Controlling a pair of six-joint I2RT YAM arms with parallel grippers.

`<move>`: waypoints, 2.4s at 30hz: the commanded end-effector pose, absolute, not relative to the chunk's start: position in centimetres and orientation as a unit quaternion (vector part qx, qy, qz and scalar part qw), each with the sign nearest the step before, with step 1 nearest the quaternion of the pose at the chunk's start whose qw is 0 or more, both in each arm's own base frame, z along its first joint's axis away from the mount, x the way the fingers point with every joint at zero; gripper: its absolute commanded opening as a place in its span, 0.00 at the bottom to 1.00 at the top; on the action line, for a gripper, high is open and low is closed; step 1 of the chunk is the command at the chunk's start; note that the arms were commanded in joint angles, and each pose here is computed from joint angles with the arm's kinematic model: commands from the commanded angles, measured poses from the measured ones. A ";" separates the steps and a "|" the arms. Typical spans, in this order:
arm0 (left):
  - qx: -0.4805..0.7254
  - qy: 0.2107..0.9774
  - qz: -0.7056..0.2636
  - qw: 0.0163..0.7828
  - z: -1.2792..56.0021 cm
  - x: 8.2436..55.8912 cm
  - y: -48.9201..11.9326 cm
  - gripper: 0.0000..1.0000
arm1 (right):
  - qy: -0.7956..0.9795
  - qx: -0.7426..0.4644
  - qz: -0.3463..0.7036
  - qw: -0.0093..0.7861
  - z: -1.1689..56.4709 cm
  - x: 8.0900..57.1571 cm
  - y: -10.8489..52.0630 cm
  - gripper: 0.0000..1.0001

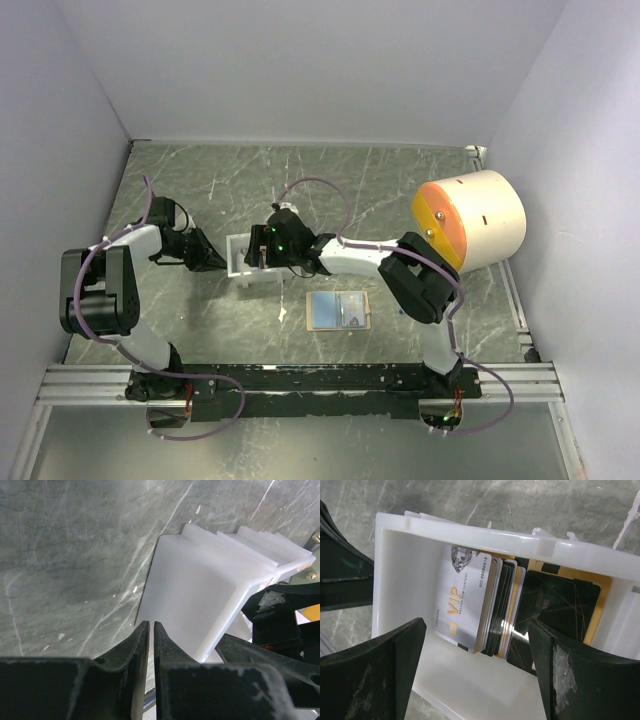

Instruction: Put the credit cards into the card holder

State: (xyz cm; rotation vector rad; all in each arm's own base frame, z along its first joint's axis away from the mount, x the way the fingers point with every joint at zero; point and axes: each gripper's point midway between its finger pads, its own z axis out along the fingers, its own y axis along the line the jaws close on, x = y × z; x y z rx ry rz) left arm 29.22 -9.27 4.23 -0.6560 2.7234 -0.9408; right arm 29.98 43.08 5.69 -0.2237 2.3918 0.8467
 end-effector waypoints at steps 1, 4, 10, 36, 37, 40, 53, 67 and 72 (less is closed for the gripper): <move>-0.211 0.912 -0.339 0.097 4.4 29.7 -9.5 0.19 | 0.891 -0.051 0.340 0.297 6.2 30.7 44.5 0.85; -0.211 0.912 -0.340 0.095 4.3 29.6 -9.6 0.19 | 0.895 -0.046 0.339 0.285 4.3 30.7 44.8 0.85; -0.211 0.909 -0.346 0.094 4.2 29.7 -9.8 0.20 | 0.884 -0.050 0.377 0.271 4.4 30.1 46.1 0.85; -0.207 0.899 -0.377 0.081 4.0 29.5 -11.3 0.19 | 0.815 -0.067 0.513 0.262 11.2 28.7 49.6 0.76; -0.207 0.899 -0.378 0.080 4.0 29.5 -11.3 0.19 | 0.813 -0.067 0.517 0.260 11.3 28.5 49.6 0.76; -0.205 0.899 -0.379 0.080 4.0 29.5 -11.5 0.19 | 0.810 -0.068 0.523 0.258 11.5 28.3 49.8 0.75; -0.202 0.899 -0.381 0.079 4.0 29.2 -11.9 0.18 | 0.837 -0.078 0.478 0.256 9.1 28.6 50.1 0.70; -0.200 0.899 -0.382 0.075 3.9 29.1 -11.9 0.18 | 0.855 -0.108 0.435 0.261 8.7 28.8 50.8 0.72; -0.200 0.900 -0.381 0.075 3.8 29.1 -11.9 0.18 | 0.864 -0.115 0.394 0.290 10.4 29.8 49.5 0.73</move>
